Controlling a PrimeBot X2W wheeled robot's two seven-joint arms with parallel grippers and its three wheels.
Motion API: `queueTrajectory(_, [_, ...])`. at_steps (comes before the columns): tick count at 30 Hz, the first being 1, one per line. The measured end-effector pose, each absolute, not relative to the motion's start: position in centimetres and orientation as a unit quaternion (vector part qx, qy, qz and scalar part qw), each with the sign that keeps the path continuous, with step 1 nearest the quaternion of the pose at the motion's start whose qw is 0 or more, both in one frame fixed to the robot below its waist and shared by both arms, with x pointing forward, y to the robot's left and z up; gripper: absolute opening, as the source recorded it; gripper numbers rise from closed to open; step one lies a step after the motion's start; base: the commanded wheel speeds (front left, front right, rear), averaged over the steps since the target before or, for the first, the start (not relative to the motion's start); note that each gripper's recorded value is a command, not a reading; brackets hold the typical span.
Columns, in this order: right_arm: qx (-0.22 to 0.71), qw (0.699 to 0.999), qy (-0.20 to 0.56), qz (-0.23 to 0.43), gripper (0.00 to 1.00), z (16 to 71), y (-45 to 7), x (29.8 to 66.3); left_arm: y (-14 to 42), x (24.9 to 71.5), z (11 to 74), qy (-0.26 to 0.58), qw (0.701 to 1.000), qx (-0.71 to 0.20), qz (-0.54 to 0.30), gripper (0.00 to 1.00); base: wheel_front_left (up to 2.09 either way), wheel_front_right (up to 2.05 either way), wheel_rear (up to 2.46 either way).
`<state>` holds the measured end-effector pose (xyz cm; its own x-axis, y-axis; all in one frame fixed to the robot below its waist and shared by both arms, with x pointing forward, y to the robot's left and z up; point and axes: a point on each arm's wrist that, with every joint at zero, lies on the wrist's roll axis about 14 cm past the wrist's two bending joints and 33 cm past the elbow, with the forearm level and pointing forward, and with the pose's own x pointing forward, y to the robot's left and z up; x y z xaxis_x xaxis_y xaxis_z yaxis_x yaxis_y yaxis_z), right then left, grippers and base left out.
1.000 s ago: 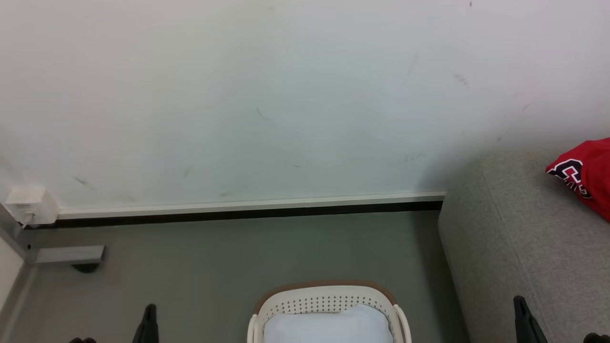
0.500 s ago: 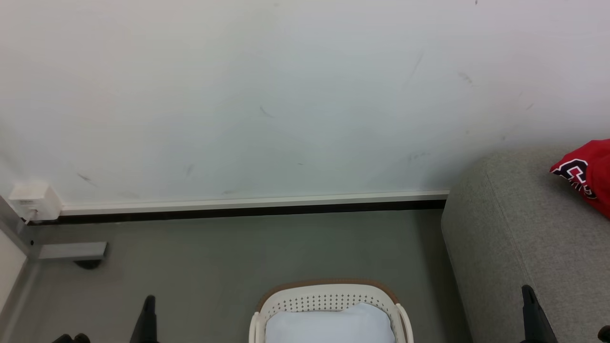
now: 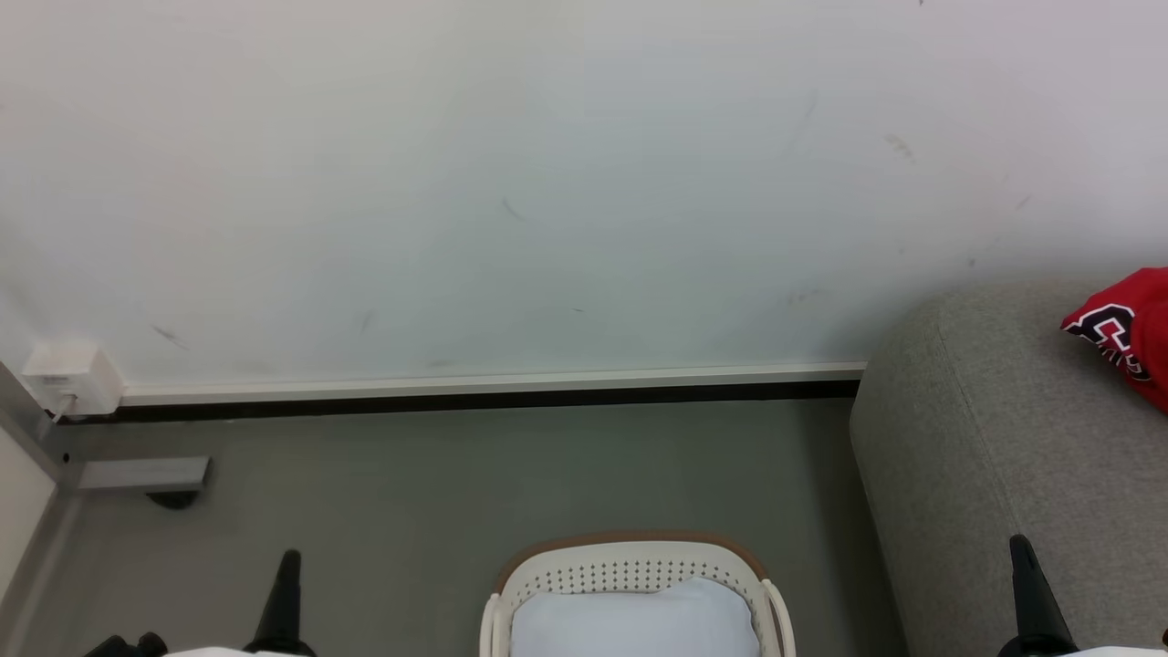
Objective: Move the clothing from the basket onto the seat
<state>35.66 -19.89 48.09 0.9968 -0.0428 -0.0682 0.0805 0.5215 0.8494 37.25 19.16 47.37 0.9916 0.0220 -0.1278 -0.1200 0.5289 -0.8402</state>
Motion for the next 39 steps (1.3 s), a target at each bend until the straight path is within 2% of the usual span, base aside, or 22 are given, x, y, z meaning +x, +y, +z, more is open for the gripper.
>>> queueTrajectory(39, [0.637, 0.77, 0.009, -0.02, 0.0, 49.6, -20.0, 37.7, 19.5, 38.3, 49.2, 0.025, 0.773, -0.634, 0.021, 0.0, 0.0, 0.0, 0.0])
